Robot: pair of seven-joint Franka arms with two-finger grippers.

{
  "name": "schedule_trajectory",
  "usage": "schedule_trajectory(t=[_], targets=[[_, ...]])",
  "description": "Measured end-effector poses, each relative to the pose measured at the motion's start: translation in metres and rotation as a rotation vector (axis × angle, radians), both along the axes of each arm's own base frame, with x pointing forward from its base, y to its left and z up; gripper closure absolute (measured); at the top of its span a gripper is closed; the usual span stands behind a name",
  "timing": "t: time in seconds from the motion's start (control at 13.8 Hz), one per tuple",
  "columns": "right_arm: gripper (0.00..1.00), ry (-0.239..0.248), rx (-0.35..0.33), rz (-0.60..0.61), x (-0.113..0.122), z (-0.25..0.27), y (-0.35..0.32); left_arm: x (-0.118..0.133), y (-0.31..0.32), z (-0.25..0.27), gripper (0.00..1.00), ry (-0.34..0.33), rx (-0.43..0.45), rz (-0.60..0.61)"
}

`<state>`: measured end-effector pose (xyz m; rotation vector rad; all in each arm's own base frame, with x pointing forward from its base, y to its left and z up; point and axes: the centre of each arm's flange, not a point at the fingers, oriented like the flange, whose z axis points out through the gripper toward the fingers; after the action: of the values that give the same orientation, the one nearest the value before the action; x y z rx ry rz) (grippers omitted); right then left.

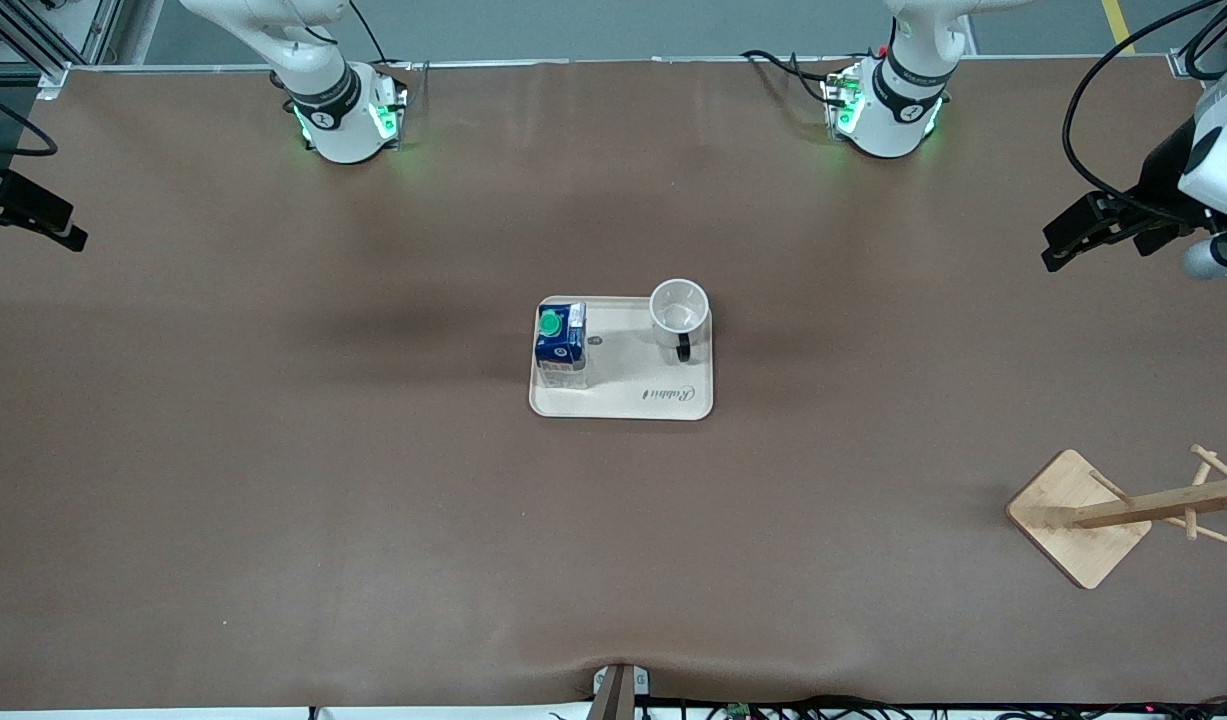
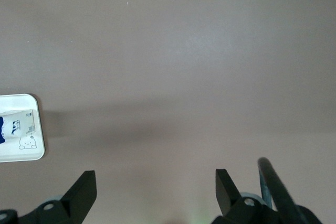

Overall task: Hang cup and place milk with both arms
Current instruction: 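Move the left gripper toward the white mug on the tray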

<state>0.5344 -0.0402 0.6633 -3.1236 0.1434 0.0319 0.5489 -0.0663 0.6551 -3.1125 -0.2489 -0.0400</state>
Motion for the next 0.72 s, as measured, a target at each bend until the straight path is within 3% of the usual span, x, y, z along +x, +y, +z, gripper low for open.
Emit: schedule_trajectory(t=[0.72], targets=[[0.0,0.008,0.001,-0.001,0.003,-0.004,-0.001,0.003,-0.005,-0.012,0.0,0.032,-0.001,-0.012]])
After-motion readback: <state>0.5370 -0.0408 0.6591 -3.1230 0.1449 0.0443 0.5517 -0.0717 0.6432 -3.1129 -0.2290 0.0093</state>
